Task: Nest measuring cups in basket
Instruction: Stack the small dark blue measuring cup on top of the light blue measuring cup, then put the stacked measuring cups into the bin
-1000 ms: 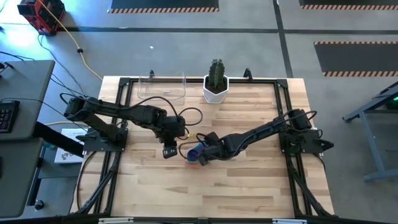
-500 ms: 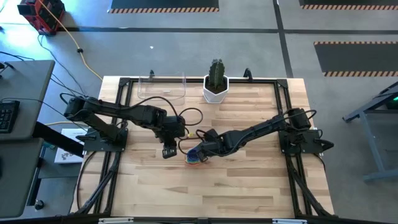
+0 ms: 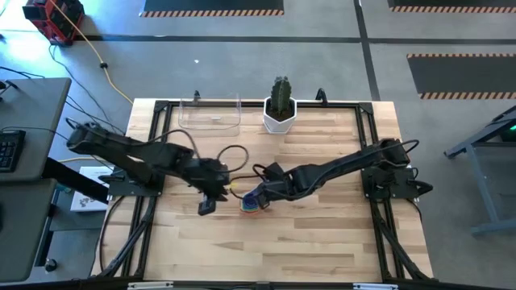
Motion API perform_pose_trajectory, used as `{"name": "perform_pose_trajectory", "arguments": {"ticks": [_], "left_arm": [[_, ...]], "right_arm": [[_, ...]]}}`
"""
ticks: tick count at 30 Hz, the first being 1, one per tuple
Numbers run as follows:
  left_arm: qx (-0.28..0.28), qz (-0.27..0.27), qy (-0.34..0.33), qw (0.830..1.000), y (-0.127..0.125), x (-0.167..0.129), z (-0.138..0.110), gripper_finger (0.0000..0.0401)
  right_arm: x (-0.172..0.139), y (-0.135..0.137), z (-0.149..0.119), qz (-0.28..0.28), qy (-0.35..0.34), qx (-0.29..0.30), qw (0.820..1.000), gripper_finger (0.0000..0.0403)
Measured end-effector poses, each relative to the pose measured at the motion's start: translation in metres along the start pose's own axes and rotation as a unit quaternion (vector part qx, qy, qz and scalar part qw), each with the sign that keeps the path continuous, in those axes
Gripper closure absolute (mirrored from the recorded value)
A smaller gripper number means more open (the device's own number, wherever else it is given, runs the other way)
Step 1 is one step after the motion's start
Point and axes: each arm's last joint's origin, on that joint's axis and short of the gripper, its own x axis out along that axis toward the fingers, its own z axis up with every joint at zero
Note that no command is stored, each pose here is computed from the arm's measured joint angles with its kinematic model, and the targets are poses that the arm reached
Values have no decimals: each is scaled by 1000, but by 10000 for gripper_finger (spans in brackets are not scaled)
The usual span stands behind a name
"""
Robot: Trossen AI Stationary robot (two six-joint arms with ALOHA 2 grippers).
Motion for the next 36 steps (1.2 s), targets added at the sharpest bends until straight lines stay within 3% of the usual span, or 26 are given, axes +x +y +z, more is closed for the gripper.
{"name": "perform_pose_trajectory", "arguments": {"ticks": [9, 14, 20, 28, 36], "left_arm": [[-6, -45, -85, 995, 5, -5, -43, 307], [3, -69, -162, 984, 9, -1, -66, 307], [4, -84, -209, 974, 19, 5, -95, 307], [33, -92, -284, 954, 26, 11, -124, 307], [33, -125, -367, 921, 41, 20, -150, 307]], "right_arm": [[-33, 8, 24, -5, -36, -28, 999, 362], [-47, 11, 38, 5, -47, -38, 998, 362], [-55, 11, 49, 11, -54, -35, 998, 362], [-52, 8, 49, 5, -39, -35, 999, 362], [-50, 2, 55, -5, -31, -29, 999, 362]]}}
